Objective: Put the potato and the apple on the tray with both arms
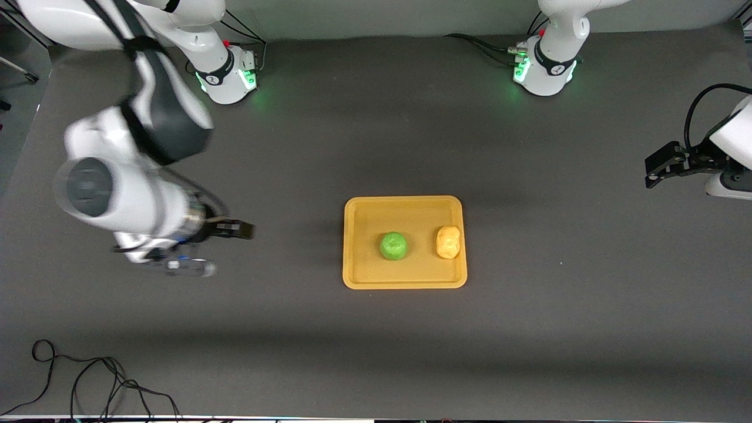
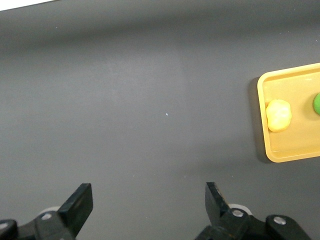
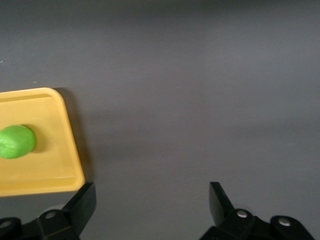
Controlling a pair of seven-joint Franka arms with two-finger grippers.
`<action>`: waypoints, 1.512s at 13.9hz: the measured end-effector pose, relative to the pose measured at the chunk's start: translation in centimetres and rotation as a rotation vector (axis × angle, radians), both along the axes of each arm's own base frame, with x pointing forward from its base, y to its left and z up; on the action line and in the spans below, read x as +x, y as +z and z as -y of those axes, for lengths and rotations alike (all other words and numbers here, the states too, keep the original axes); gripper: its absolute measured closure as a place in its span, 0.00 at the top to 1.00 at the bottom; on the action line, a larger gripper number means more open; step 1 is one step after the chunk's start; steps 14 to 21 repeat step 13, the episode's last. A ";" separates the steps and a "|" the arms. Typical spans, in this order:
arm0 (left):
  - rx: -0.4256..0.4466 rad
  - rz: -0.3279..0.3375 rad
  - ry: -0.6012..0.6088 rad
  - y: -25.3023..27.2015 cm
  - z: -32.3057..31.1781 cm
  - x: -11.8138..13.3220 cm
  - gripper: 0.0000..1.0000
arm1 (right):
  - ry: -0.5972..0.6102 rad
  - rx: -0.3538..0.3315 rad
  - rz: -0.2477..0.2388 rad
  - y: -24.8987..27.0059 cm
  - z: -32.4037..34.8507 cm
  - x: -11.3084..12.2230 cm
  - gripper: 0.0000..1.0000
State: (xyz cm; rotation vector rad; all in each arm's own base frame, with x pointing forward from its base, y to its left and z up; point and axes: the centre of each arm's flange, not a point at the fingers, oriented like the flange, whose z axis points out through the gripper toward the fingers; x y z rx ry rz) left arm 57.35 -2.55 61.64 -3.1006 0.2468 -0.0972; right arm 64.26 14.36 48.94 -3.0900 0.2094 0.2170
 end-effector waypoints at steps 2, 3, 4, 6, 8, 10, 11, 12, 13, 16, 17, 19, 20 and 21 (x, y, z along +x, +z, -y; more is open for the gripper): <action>0.000 -0.004 0.000 -0.2 0.0 0.0 1.00 | -0.055 0.003 0.027 3.8 6.4 -0.5 1.00; 0.000 -0.007 0.000 -0.3 0.0 0.0 1.00 | -0.085 -0.002 0.052 5.8 8.6 -1.1 1.00; 0.000 -0.009 0.000 -0.4 0.0 0.0 1.00 | -0.111 -0.008 0.077 7.5 10.1 -1.8 1.00; 0.000 -0.011 0.000 -0.5 0.0 0.0 1.00 | -0.156 -0.021 0.109 9.9 12.8 -3.2 1.00; 0.000 -0.012 -0.001 -0.6 0.0 0.0 1.00 | -0.167 -0.039 0.120 10.9 13.8 -4.4 1.00; 0.000 -0.012 -0.001 -0.6 0.0 0.0 1.00 | -0.143 -0.092 0.130 10.9 13.3 -4.9 1.00; 0.000 -0.012 -0.001 -0.6 0.0 0.0 1.00 | -0.134 -0.101 0.145 10.9 12.9 -4.8 1.00; 0.000 -0.012 -0.001 -0.6 0.0 0.0 1.00 | -0.130 -0.104 0.159 10.8 12.7 -4.6 1.00; 0.000 -0.012 -0.001 -0.6 0.0 0.0 1.00 | -0.130 -0.104 0.168 10.6 12.7 -4.5 1.00; 0.000 -0.012 -0.001 -0.6 0.0 0.0 1.00 | -0.130 -0.104 0.168 10.6 12.7 -4.5 1.00; 0.000 -0.012 -0.001 -0.6 0.0 0.0 1.00 | -0.130 -0.104 0.168 10.6 12.7 -4.5 1.00; 0.000 -0.012 -0.001 -0.6 0.0 0.0 1.00 | -0.130 -0.104 0.168 10.6 12.7 -4.5 1.00; 0.000 -0.012 -0.001 -0.6 0.0 0.0 1.00 | -0.130 -0.104 0.168 10.6 12.7 -4.5 1.00; 0.000 -0.012 -0.001 -0.6 0.0 0.0 1.00 | -0.130 -0.104 0.168 10.6 12.7 -4.5 1.00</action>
